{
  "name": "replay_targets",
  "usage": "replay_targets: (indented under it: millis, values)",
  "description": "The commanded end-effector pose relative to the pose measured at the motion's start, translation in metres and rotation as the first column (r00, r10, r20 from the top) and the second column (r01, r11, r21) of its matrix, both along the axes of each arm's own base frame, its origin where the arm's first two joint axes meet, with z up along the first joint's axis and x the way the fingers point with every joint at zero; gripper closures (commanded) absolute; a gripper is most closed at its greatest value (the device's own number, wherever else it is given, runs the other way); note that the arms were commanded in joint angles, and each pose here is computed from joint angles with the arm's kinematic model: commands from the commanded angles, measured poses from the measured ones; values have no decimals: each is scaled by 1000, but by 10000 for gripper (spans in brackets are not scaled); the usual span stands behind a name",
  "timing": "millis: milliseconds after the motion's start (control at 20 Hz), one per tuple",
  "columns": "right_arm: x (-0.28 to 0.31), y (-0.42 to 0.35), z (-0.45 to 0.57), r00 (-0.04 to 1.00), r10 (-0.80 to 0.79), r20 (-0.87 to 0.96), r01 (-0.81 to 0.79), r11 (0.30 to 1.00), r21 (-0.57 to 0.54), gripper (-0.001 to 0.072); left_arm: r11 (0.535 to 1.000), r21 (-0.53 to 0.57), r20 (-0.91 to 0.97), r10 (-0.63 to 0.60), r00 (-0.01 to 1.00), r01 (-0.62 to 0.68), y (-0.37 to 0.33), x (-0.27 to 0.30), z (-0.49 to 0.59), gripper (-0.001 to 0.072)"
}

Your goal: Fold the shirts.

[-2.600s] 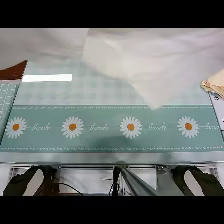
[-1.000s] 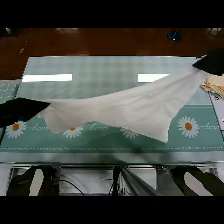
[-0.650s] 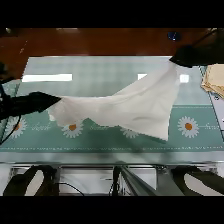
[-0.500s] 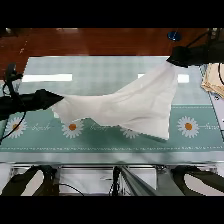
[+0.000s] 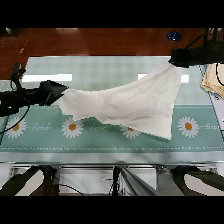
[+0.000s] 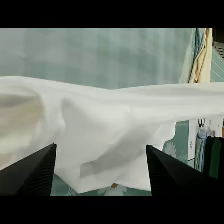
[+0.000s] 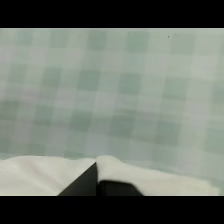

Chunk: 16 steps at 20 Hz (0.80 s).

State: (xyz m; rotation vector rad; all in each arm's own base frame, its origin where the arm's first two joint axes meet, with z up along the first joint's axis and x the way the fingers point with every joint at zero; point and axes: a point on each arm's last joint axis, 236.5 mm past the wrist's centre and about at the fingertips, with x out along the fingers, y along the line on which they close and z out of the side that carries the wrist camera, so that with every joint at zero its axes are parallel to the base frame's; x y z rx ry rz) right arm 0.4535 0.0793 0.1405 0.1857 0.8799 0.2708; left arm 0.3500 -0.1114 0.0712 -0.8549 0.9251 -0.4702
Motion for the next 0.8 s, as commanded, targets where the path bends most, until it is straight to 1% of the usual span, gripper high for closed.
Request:
replay_targets:
  millis: [0,200,300,500,550,650,750]
  values:
    - [1,-3,-1,1000,5,5,-5,1000,-22,692,1000,-16,7,-10,1000,11,-2,1,7,24]
    - [5,-25,-5,1000,-10,21,13,991,-132,692,1000,-7,58,21,998,-21,14,13,28,24]
    - [5,-30,-6,1000,-14,24,18,988,-155,692,1000,-6,65,26,998,-25,18,15,32,24]
    - [12,-30,-1,998,-21,56,30,988,-149,692,997,15,8,-74,997,74,8,-8,21,25]
    - [12,-30,-2,998,-26,55,33,989,-145,692,994,38,-11,-101,995,101,7,-14,14,25]
    - [12,-30,-2,998,-30,54,37,989,-141,692,978,135,-60,-154,986,161,8,-27,-6,25]
    - [12,-30,-2,998,-30,54,37,989,-141,692,940,252,-111,-211,971,232,11,-38,-29,24]
